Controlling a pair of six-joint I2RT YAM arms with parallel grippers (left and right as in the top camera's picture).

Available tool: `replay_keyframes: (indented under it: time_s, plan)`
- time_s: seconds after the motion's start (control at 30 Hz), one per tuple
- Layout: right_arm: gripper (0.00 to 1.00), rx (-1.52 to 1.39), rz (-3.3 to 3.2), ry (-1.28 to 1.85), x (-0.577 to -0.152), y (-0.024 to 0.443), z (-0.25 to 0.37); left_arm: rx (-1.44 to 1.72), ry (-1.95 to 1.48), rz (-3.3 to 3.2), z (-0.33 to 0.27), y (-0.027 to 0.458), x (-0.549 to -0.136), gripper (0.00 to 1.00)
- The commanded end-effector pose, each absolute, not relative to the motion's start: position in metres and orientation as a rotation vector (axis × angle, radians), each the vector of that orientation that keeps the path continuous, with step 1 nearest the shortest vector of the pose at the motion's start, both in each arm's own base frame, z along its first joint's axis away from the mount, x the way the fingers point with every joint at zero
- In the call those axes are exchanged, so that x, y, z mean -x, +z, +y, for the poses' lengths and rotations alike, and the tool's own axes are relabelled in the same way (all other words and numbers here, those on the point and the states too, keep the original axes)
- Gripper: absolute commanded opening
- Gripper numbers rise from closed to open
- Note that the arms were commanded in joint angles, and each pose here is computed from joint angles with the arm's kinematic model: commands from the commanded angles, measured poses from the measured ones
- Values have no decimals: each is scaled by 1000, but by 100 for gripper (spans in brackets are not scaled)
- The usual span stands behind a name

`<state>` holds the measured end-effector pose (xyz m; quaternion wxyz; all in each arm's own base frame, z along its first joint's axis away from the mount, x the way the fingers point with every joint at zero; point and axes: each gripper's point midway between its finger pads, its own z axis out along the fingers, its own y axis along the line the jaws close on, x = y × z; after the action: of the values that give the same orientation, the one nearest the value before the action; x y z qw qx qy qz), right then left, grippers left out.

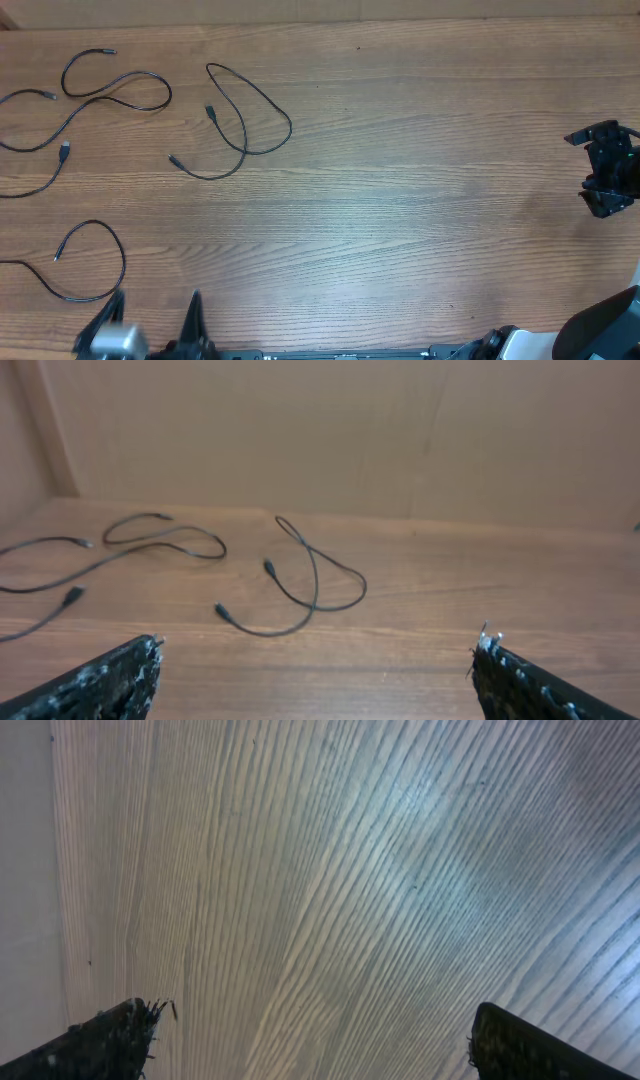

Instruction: Untangle cables

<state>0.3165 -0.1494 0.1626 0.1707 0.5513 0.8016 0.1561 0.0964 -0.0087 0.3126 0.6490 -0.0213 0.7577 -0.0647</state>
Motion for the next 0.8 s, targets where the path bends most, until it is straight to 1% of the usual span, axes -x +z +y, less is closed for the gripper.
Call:
replay_keyframes:
  time_s: [0.0,0.17,0.33,0.77]
  plan:
    - [100,-1542,2252,437,-319,173,-152,39,-130,1784,-9,281,-123,100]
    - [100,-1542,2252,437,-319,173,-152,40,-130,1810,-11,242,-166,100]
    - [100,-1542,2252,437,-319,173,-152,19,-162,1725,-19,222,-205,99]
    - [100,-1542,2252,437,-319,173,-152,13,-204,1568,-25,192,-241,99]
